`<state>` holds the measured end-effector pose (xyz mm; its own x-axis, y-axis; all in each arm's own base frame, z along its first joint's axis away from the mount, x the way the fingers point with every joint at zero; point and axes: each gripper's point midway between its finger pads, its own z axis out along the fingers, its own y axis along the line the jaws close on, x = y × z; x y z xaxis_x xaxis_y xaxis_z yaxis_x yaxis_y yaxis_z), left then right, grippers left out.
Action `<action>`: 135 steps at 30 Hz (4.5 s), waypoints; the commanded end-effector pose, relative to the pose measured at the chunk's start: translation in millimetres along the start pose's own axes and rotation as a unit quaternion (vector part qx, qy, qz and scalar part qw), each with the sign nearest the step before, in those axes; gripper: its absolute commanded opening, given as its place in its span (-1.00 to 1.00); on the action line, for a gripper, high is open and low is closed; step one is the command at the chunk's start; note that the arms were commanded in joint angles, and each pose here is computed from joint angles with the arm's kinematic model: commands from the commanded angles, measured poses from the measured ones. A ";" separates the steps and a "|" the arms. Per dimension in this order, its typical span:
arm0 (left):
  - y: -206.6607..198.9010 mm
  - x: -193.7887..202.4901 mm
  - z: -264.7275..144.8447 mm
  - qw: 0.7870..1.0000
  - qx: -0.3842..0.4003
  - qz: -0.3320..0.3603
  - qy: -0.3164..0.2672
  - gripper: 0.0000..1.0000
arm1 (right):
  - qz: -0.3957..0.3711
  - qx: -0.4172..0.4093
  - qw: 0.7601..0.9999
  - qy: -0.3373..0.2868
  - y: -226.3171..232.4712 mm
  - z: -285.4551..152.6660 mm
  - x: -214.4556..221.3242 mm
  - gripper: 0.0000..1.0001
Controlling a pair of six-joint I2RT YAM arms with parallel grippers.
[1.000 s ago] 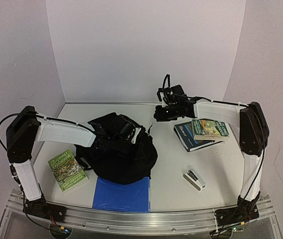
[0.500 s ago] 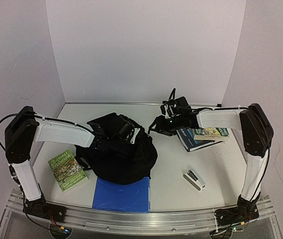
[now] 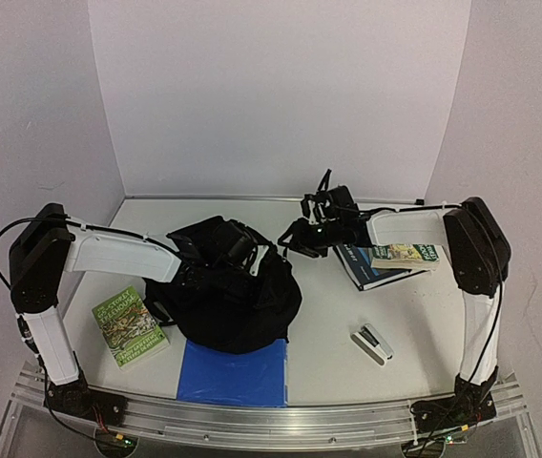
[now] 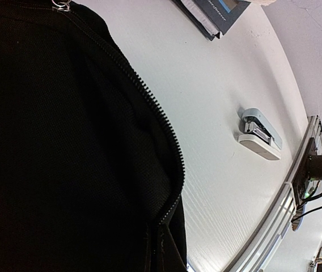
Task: Pack the student bag
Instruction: Unzip the student bag at the center of the board, then adjust the student bag at the center of the board.
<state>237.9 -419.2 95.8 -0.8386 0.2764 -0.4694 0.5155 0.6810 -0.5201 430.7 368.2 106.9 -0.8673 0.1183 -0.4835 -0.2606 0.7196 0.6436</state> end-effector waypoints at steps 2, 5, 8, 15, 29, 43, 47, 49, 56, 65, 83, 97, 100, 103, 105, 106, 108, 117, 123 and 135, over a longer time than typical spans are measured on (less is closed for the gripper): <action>-21.1 10.9 -11.9 0.999 0.034 0.002 0.025 -1.00 | 0.000 -0.012 1.000 -0.017 6.0 7.0 -15.5 -0.27; -21.1 11.0 -11.9 0.999 0.034 0.003 0.026 -1.00 | 0.001 -0.011 1.000 -0.016 4.8 8.6 -15.4 -0.31; -20.9 11.3 -11.4 0.999 0.034 0.002 0.027 -0.99 | 0.002 -0.012 1.000 -0.015 4.9 10.4 -15.0 -0.64; -21.4 15.5 -7.3 0.999 0.041 0.004 0.035 -1.00 | -0.005 -0.031 0.999 -0.017 16.1 12.1 -22.2 -1.00; -37.5 24.2 -1.0 0.993 0.096 0.018 0.059 -0.99 | -0.011 -0.083 0.996 -0.038 36.0 45.9 -39.5 -1.00; -37.1 21.5 -1.9 0.994 0.093 0.011 0.052 -0.99 | -0.006 -0.047 0.994 -0.098 24.9 68.6 -67.5 -1.00; -28.5 10.2 -5.4 0.998 0.061 -0.003 0.026 -0.95 | -0.013 -0.064 0.992 -0.106 40.8 55.3 -77.1 -0.83; -27.0 1.6 -8.9 0.998 0.056 -0.007 0.006 -0.68 | -0.021 -0.068 0.991 -0.111 50.1 41.3 -80.9 -0.54; -24.6 -18.6 -30.0 0.997 0.061 -0.013 -0.037 0.23 | -0.037 -0.044 0.990 -0.130 59.2 -24.3 -75.4 0.26; 6.0 -31.4 -66.9 0.996 0.045 -0.031 -0.072 0.60 | 0.053 -0.006 0.995 -0.083 23.8 -75.3 -6.7 0.61; 49.6 -27.8 -82.3 0.994 0.010 -0.071 -0.082 0.71 | 0.128 0.016 0.991 0.025 40.8 -58.2 131.2 0.66; 55.4 -20.9 -86.5 0.993 0.000 -0.076 -0.087 0.73 | 0.115 0.019 0.992 0.046 44.9 -46.0 147.2 -0.42; 55.8 -19.6 -84.6 0.994 0.001 -0.078 -0.083 0.73 | 0.119 0.020 0.992 0.047 44.0 -48.9 150.2 -0.69; 56.2 -18.0 -82.4 0.994 0.001 -0.076 -0.077 0.73 | 0.123 0.021 0.991 0.048 41.8 -52.3 153.7 -0.69; 56.1 -16.5 -79.6 0.995 0.001 -0.076 -0.070 0.73 | 0.124 0.023 0.991 0.049 39.9 -54.3 156.1 -0.58; 56.0 -16.1 -78.3 0.995 0.002 -0.076 -0.068 0.73 | 0.123 0.023 0.991 0.049 39.7 -55.1 157.1 -0.51; 56.4 -15.1 -76.2 0.995 0.003 -0.077 -0.065 0.74 | 0.122 0.021 0.991 0.050 41.1 -56.7 158.4 -0.37; 59.5 -12.9 -69.3 0.995 0.001 -0.082 -0.057 0.74 | 0.123 0.004 0.991 0.050 57.5 -66.7 163.1 -0.23; 60.7 -10.8 -65.3 0.995 0.002 -0.084 -0.051 0.75 | 0.123 0.005 0.991 0.055 58.6 -66.9 170.2 -0.45; 48.5 -7.5 -59.5 0.997 0.018 -0.065 -0.037 0.76 | 0.127 0.017 0.990 0.066 51.0 -69.2 188.6 -0.86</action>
<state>260.6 -330.8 103.1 -0.9047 0.1048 -0.4130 0.3528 0.7279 -0.5880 234.1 377.8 78.5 -0.9525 0.2112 -0.2195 0.0013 0.7235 0.6903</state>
